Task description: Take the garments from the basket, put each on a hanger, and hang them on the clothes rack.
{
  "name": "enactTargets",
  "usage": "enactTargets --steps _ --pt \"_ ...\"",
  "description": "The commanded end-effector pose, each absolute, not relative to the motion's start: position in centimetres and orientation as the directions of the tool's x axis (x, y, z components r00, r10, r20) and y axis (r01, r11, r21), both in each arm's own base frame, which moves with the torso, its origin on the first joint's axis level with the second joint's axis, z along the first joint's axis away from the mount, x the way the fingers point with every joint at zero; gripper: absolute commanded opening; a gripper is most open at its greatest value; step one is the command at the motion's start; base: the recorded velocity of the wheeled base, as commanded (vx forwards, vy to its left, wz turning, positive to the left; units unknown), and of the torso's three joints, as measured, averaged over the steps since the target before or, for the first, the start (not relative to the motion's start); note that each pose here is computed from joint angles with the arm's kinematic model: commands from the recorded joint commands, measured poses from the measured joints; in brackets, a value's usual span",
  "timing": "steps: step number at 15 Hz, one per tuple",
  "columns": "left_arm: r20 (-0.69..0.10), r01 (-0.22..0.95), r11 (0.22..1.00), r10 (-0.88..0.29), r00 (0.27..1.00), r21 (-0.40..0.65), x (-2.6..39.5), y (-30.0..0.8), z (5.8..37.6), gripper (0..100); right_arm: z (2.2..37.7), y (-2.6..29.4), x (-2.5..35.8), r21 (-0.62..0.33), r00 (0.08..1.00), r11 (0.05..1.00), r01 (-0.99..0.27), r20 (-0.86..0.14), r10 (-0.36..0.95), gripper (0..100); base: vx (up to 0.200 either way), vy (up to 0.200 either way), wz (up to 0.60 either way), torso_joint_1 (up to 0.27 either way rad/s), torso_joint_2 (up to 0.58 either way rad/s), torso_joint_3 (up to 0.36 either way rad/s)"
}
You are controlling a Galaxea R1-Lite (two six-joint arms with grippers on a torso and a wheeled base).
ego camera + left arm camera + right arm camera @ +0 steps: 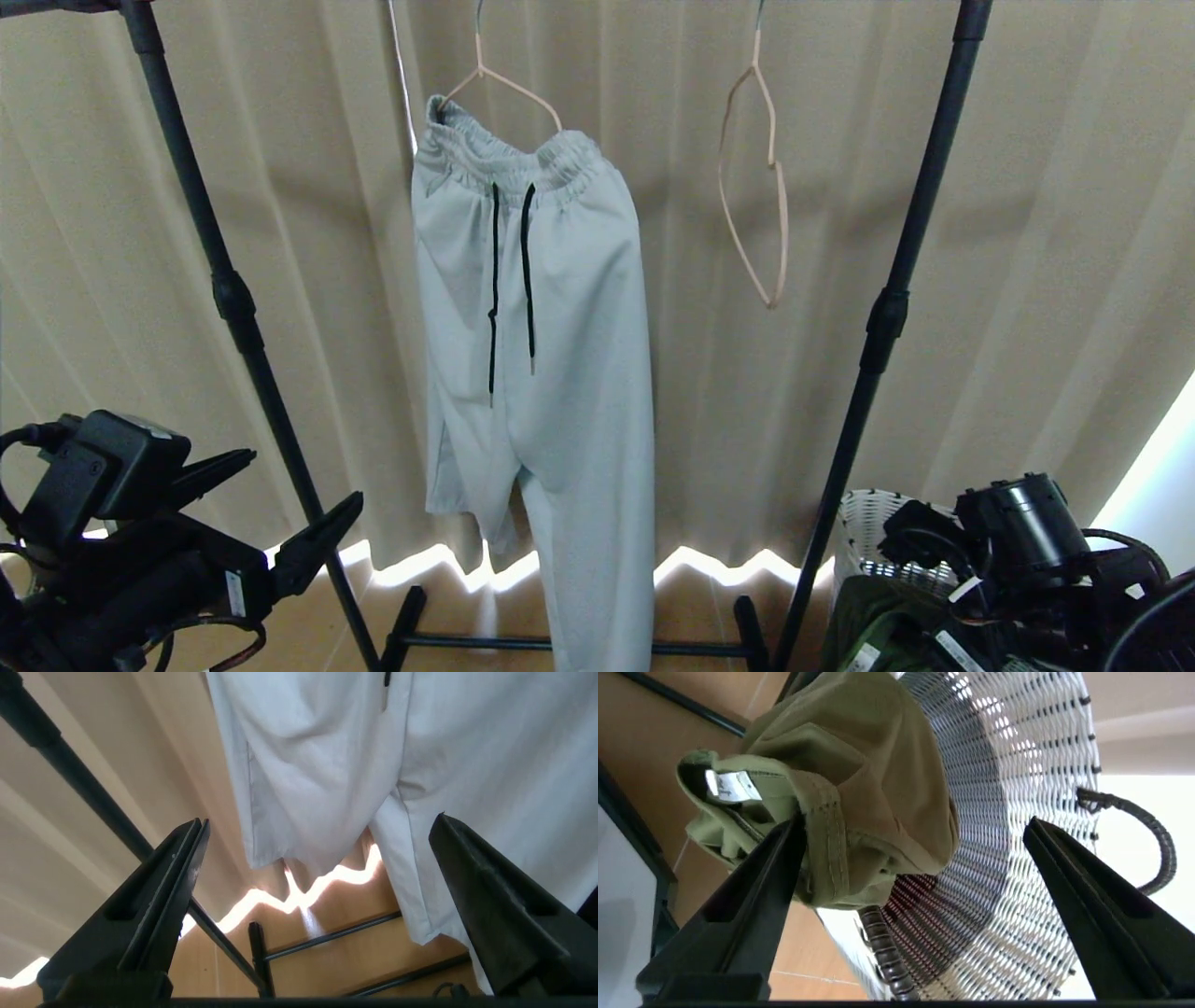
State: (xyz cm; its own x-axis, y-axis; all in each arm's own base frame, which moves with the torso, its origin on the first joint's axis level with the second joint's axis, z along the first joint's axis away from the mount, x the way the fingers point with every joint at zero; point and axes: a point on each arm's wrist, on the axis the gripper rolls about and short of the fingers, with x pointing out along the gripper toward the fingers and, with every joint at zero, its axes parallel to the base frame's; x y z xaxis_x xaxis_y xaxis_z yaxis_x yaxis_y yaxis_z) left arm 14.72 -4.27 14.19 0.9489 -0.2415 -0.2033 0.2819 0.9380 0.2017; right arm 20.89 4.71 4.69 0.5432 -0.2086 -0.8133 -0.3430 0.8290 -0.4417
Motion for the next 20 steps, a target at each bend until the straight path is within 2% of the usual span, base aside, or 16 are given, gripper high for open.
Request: enactTargets --steps 1,2,6,8,10,14,17,20 --pt "-0.205 0.282 0.938 -0.241 0.948 0.202 14.7 -4.3 14.1 100 4.5 4.7 21.0 -0.447 0.538 0.827 -0.34 -0.814 -0.218 100 0.0 0.0 0.0 0.0 0.0 0.0" --pt "-0.205 0.282 0.938 -0.241 0.948 0.202 14.7 -4.3 14.1 100 4.6 4.7 21.1 -0.447 0.541 0.828 -0.339 -0.812 -0.218 0 0.0 0.0 0.0 0.0 0.0 0.0" --pt "-0.207 0.283 0.938 -0.241 0.948 0.202 14.7 -4.3 14.1 100 4.8 4.6 21.2 -0.448 0.548 0.831 -0.329 -0.807 -0.218 0 0.0 0.0 0.0 0.0 0.0 0.0" --pt "-0.21 0.285 0.937 -0.243 0.947 0.201 14.7 -4.3 14.1 100 5.7 4.5 21.2 -0.455 0.595 0.84 -0.296 -0.775 -0.211 0 0.0 0.0 0.0 0.0 0.0 0.0" --pt "-0.207 0.281 0.938 -0.24 0.948 0.202 14.8 -4.3 14.1 100 8.0 4.3 20.6 -0.461 0.672 0.853 -0.246 -0.715 -0.192 0 0.0 0.0 0.0 0.0 0.0 0.0" --pt "-0.184 0.277 0.94 -0.241 0.953 0.202 14.4 -4.2 14.5 100 14.7 4.3 20.6 -0.428 0.869 0.895 -0.125 -0.482 -0.109 0 0.0 0.0 0.0 0.0 0.0 0.0" --pt "-0.186 0.276 0.94 -0.24 0.953 0.202 14.4 -4.1 14.4 100 17.9 4.3 20.4 -0.431 0.92 0.897 -0.093 -0.382 -0.088 0 0.0 0.0 0.0 0.0 0.0 0.0" --pt "-0.178 0.275 0.94 -0.24 0.954 0.205 14.2 -4.1 14.5 100 19.4 4.3 20.4 -0.521 0.941 0.847 -0.108 -0.329 -0.083 0 -0.067 0.0 0.0 0.001 0.0 0.001"
